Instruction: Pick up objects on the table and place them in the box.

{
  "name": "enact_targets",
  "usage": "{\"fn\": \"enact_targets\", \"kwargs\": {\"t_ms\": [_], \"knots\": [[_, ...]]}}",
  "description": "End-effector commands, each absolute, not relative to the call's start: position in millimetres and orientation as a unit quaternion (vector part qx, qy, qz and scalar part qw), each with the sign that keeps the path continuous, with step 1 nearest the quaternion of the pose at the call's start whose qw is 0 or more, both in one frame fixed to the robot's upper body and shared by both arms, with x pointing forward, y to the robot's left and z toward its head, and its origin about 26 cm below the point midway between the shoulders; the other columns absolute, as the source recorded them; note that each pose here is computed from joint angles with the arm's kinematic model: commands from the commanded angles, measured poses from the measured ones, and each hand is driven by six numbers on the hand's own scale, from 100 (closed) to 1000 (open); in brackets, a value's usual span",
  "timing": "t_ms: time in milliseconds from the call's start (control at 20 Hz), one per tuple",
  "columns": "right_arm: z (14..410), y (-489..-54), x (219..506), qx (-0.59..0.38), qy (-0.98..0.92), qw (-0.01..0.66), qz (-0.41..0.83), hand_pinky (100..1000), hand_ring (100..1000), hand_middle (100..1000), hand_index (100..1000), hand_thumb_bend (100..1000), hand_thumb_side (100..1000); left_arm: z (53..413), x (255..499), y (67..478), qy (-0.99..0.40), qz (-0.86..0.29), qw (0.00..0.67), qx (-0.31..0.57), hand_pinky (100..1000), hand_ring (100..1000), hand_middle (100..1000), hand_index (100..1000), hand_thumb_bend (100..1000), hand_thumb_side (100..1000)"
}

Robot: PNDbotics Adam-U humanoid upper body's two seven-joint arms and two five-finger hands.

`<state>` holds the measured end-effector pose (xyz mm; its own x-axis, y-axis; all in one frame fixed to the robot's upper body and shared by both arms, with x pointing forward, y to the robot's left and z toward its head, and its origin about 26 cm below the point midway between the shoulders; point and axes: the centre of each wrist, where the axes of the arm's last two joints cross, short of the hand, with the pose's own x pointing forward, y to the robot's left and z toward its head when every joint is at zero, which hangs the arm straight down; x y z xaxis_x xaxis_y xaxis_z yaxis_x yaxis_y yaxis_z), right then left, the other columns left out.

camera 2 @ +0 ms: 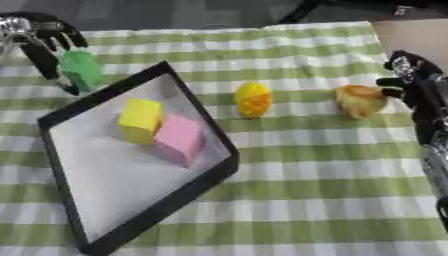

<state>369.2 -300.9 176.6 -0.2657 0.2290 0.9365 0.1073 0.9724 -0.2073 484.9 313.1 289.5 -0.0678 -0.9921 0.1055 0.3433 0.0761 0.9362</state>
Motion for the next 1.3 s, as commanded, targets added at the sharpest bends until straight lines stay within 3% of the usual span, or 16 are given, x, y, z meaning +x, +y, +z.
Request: {"fn": "enact_targets", "kwargs": {"t_ms": [50, 1300], "knots": [[191.8, -305.1, 367.3, -0.112, -0.805, 0.579, 0.06, 779, 716, 772, 867, 100, 703, 310.8, 481.4, 322.4, -0.463, -0.556, 0.57, 0.388, 822, 849, 825, 855, 748, 100], [196.9, -303.0, 369.0, -0.107, -0.81, 0.573, 0.067, 779, 718, 772, 865, 100, 716, 320.1, 484.5, 334.1, -0.455, -0.51, 0.567, 0.459, 845, 869, 828, 836, 735, 100]]}}
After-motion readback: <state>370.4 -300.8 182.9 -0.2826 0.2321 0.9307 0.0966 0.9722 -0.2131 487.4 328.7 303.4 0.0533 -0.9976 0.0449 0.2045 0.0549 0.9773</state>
